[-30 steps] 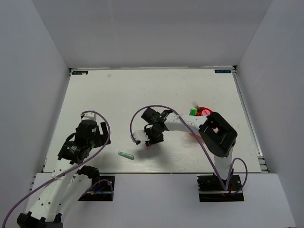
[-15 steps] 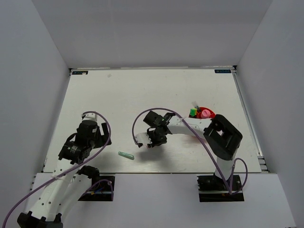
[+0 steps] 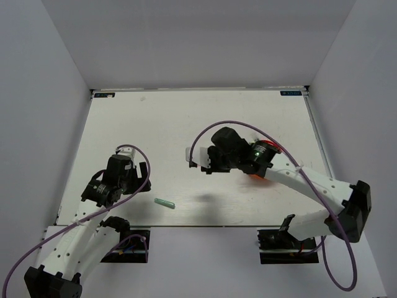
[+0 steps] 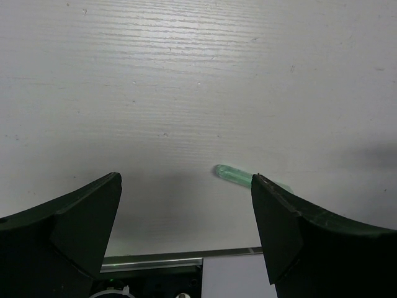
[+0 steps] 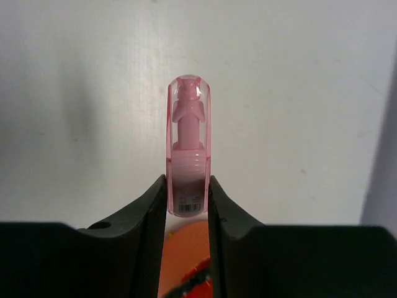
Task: Sort the stationery into containers
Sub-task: Place the stationery in the storage box.
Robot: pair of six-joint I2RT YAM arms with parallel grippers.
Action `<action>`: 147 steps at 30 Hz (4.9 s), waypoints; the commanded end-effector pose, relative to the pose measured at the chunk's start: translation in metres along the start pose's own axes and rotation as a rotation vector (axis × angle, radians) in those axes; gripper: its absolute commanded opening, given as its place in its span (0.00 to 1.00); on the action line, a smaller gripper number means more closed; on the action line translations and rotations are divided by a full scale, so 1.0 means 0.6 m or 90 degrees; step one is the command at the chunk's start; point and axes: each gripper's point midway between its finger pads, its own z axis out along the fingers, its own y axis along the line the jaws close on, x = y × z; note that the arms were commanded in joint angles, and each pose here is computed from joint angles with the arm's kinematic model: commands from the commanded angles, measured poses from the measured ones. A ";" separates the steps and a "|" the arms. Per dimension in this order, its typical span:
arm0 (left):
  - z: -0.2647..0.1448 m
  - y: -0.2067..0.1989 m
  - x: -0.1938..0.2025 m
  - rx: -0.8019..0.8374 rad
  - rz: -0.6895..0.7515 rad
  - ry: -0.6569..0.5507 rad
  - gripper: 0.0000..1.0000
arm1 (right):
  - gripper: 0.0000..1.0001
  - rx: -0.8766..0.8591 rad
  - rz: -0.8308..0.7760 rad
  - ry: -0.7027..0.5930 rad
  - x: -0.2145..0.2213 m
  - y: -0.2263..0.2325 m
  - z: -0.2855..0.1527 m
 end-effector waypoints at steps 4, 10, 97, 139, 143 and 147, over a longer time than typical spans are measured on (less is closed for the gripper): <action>0.002 -0.007 -0.005 0.015 0.001 -0.004 0.95 | 0.00 0.299 -0.045 0.156 0.081 -0.126 -0.125; 0.005 -0.010 -0.004 0.019 0.003 0.004 0.95 | 0.00 0.443 -0.075 0.316 0.172 -0.169 -0.223; 0.018 -0.012 0.008 0.016 0.011 0.046 0.99 | 0.00 -0.148 -0.429 0.499 0.475 -0.056 -0.180; 0.018 -0.012 0.009 0.015 0.012 0.048 0.99 | 0.13 -0.133 -0.430 0.482 0.466 -0.058 -0.170; 0.018 -0.012 0.008 0.015 0.010 0.047 0.99 | 0.18 -0.125 -0.425 0.485 0.466 -0.062 -0.173; 0.017 -0.011 0.009 0.014 0.010 0.049 0.99 | 0.20 -0.123 -0.424 0.485 0.465 -0.064 -0.174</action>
